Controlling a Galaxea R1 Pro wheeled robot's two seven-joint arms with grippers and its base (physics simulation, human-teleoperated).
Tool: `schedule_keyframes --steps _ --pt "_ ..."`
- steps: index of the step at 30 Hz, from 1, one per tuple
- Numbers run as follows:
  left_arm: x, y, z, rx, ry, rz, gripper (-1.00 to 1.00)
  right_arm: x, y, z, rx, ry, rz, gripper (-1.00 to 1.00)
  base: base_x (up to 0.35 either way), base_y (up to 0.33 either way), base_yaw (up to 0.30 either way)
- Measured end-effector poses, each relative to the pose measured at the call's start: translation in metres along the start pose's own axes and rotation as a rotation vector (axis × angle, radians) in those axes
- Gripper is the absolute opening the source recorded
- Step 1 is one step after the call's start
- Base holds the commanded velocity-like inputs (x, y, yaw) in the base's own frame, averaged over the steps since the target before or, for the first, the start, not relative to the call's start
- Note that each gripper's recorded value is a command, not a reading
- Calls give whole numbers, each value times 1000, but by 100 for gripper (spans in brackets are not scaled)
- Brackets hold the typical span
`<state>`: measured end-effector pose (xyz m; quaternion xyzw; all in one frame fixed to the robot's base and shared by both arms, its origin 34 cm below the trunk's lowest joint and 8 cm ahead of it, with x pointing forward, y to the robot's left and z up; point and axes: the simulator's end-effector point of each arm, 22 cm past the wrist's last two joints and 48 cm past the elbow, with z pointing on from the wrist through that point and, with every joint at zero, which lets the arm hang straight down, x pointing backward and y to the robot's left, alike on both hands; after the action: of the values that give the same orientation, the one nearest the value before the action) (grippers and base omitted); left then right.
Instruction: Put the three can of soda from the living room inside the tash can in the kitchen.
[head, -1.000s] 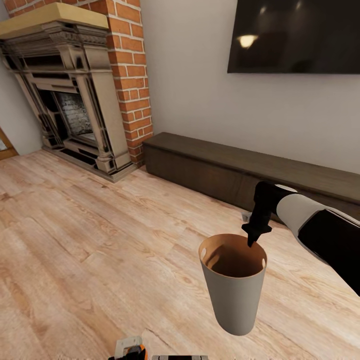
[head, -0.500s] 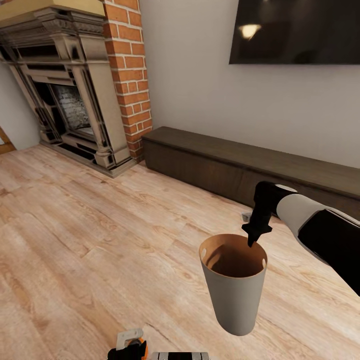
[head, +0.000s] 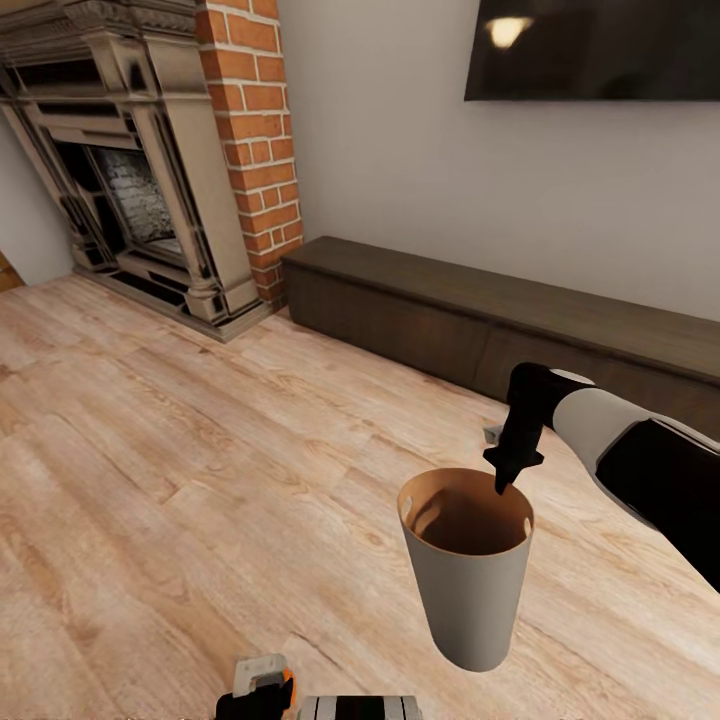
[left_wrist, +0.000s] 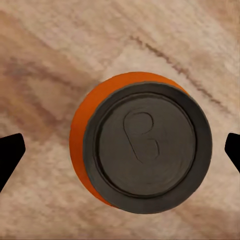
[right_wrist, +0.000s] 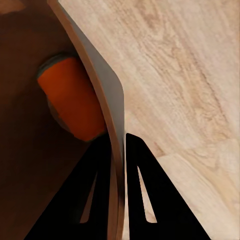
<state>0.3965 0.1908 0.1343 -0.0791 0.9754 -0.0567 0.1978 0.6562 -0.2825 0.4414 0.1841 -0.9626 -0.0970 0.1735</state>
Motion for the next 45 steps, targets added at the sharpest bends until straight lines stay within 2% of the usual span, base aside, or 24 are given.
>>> schedule_keyframes --steps 13,23,32,43,44,45 --pt "2 -2 3 2 5 -2 100 -1 -2 7 -2 12 2 -100 0 0 0" --pt "-10 -3 3 3 -35 -6 100 -1 -2 7 -3 12 2 -100 0 0 0" --pt "3 1 10 -4 -6 -8 100 -6 -6 29 -17 46 5 -100 0 0 0" --pt "-4 -1 11 -1 -19 -10 100 -6 -7 28 -17 45 6 -100 0 0 0" --pt "-4 -1 11 -1 -20 -10 -100 -5 -7 28 -16 45 6 -100 0 0 0" --pt "-4 -1 12 -1 -20 -10 -100 -5 -7 28 -16 45 6 -100 0 0 0"
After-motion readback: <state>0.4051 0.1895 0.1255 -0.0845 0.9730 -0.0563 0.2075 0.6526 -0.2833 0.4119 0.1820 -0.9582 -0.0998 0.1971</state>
